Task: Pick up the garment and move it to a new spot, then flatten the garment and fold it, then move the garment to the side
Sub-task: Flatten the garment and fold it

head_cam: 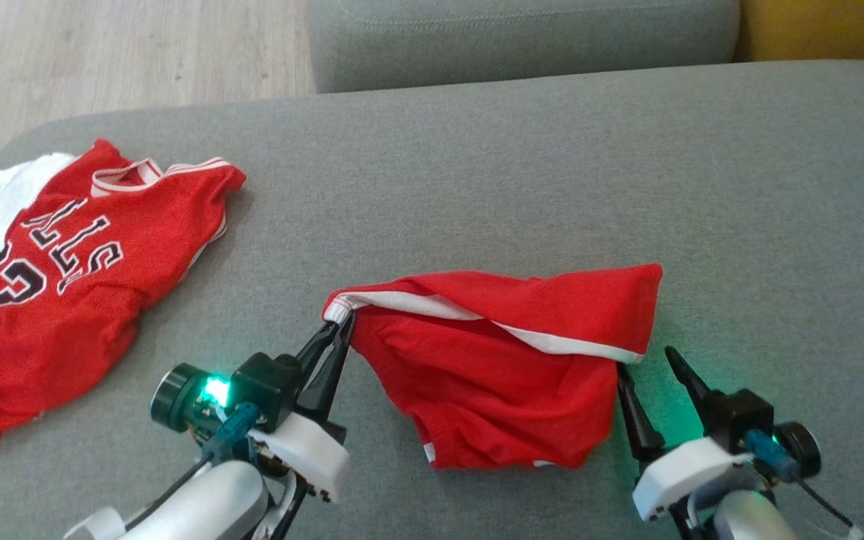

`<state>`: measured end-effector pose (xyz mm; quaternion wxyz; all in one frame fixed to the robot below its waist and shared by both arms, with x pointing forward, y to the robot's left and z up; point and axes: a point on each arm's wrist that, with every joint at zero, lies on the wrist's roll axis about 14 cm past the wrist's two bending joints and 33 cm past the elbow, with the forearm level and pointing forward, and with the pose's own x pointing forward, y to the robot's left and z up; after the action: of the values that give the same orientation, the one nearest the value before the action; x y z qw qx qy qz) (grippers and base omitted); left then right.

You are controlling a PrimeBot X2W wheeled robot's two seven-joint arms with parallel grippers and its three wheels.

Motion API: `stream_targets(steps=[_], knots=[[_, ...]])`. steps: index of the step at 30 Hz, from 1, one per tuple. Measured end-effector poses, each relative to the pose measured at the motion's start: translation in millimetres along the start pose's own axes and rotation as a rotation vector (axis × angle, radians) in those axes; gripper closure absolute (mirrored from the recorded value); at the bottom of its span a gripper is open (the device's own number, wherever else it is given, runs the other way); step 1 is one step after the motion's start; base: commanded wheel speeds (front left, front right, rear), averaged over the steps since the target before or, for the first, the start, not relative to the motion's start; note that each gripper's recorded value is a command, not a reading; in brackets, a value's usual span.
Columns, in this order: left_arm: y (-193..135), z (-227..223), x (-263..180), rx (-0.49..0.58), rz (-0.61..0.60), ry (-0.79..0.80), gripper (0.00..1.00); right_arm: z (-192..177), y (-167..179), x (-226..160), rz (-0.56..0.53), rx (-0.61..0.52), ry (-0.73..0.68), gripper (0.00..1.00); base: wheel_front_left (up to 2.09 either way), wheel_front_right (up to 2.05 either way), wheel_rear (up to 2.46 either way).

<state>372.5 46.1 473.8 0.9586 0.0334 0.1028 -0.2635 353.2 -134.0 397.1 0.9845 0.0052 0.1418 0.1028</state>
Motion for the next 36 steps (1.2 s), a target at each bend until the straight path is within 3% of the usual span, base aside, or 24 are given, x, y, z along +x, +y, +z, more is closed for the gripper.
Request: stream_targets(steps=[11, 12, 15, 16, 24, 29, 32, 36], knots=[[14, -3, 1, 0.010, 0.026, 0.017, 1.00, 4, 12, 22, 0.054, -0.030, 0.009, 0.00, 0.00, 0.00, 0.00], [13, -3, 1, 0.011, 0.026, 0.019, 1.00, 4, 13, 22, 0.057, -0.031, 0.010, 0.04, 0.00, 0.00, 0.00], [13, -2, -1, 0.014, 0.026, 0.015, 1.00, 4, 14, 21, 0.060, -0.033, 0.010, 0.96, 0.00, 0.00, 0.00], [13, -1, -1, 0.015, 0.026, 0.013, 1.00, 5, 14, 21, 0.059, -0.034, 0.007, 1.00, 0.00, 0.00, 0.00], [9, 8, -3, 0.052, 0.013, -0.014, 1.00, 18, 7, 16, 0.038, -0.066, -0.035, 1.00, 0.00, 0.00, 0.00], [12, 37, 9, 0.214, -0.065, -0.089, 1.00, 48, -29, 20, -0.067, -0.098, -0.116, 1.00, 0.00, 0.00, 0.00], [18, 85, 33, 0.344, -0.119, -0.192, 1.00, 87, -57, 34, -0.118, -0.166, -0.202, 1.00, 0.00, 0.00, 0.00], [22, 149, 70, 0.493, -0.174, -0.324, 1.00, 181, -110, 58, -0.204, -0.323, -0.371, 1.00, 0.00, 0.00, 0.00]])
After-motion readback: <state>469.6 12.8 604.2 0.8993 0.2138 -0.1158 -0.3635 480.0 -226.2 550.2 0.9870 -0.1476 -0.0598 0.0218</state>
